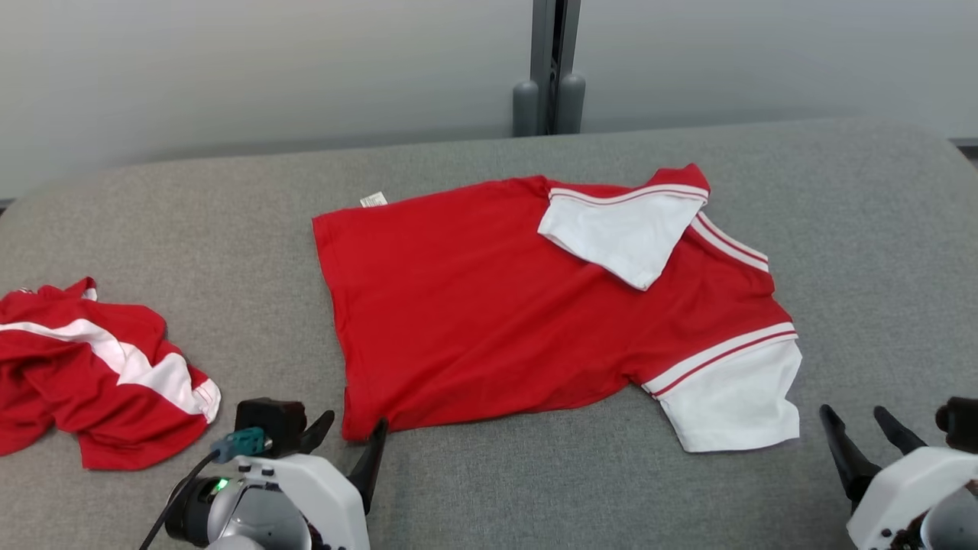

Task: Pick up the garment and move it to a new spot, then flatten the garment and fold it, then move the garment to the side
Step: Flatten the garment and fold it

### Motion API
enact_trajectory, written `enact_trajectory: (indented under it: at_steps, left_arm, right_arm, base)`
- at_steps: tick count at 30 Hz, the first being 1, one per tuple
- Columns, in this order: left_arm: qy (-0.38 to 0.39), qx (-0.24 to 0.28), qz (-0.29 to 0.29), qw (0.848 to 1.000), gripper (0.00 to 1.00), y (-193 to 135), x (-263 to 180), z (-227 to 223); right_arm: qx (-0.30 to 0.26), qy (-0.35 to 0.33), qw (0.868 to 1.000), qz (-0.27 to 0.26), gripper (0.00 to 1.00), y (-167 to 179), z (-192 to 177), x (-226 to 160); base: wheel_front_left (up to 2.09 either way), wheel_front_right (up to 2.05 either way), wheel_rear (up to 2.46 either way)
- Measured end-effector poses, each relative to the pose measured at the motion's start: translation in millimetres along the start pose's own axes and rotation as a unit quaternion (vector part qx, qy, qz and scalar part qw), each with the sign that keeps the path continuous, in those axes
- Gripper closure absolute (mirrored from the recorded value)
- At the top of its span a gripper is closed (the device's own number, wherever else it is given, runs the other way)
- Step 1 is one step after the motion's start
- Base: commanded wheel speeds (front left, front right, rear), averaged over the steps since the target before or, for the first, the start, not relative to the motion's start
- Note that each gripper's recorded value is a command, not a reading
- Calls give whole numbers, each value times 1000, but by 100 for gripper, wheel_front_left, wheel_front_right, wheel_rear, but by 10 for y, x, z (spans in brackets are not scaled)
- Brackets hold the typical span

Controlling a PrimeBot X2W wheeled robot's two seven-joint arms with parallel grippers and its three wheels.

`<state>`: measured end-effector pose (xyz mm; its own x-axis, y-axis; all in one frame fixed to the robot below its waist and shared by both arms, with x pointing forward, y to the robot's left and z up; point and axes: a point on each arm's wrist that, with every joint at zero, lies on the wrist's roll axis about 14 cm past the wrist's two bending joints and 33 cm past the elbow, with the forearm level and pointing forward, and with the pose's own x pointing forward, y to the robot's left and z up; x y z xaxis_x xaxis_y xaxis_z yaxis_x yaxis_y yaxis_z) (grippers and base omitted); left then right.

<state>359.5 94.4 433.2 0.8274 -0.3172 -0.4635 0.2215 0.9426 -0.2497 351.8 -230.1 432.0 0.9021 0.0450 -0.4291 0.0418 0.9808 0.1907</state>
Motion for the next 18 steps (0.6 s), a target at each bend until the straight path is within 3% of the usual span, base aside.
enact_trajectory:
  at_steps: [9,18]
  left_arm:
    - [79,5,-11,997,0,2,253,-257]
    - [103,12,2,995,0,121,330,-328]
  right_arm:
    - [24,82,996,26,0,150,-303,329]
    - [33,124,991,50,0,314,-517,508]
  base:
    - [0,0,0]
    - [0,0,0]
